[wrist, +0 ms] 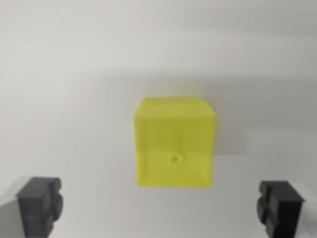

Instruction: Pick yellow cube

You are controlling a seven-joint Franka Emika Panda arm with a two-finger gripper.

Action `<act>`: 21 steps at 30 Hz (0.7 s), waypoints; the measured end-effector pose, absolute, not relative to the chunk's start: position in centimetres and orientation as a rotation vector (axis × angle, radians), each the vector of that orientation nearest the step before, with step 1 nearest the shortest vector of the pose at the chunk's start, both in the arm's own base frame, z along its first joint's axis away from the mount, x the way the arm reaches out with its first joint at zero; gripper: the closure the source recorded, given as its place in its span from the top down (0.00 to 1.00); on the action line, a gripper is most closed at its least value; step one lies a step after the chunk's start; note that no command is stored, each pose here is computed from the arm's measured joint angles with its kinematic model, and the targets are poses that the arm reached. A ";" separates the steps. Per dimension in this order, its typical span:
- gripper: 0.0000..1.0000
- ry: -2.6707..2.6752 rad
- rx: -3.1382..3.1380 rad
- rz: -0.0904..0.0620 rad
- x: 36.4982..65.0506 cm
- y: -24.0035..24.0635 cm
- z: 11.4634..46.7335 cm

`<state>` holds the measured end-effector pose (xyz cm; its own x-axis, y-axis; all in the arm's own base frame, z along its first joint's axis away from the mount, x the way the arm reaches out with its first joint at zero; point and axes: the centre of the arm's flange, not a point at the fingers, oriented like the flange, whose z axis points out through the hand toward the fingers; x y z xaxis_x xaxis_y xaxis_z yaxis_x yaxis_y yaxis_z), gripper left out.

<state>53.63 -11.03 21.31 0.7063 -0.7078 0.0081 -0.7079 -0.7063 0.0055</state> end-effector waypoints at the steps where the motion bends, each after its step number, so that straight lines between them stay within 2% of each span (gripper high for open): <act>1: 1.00 -1.199 2.895 0.008 53.6 -11.1 21.1; 21: 1.00 -1.166 2.915 0.000 52.8 -12.0 16.4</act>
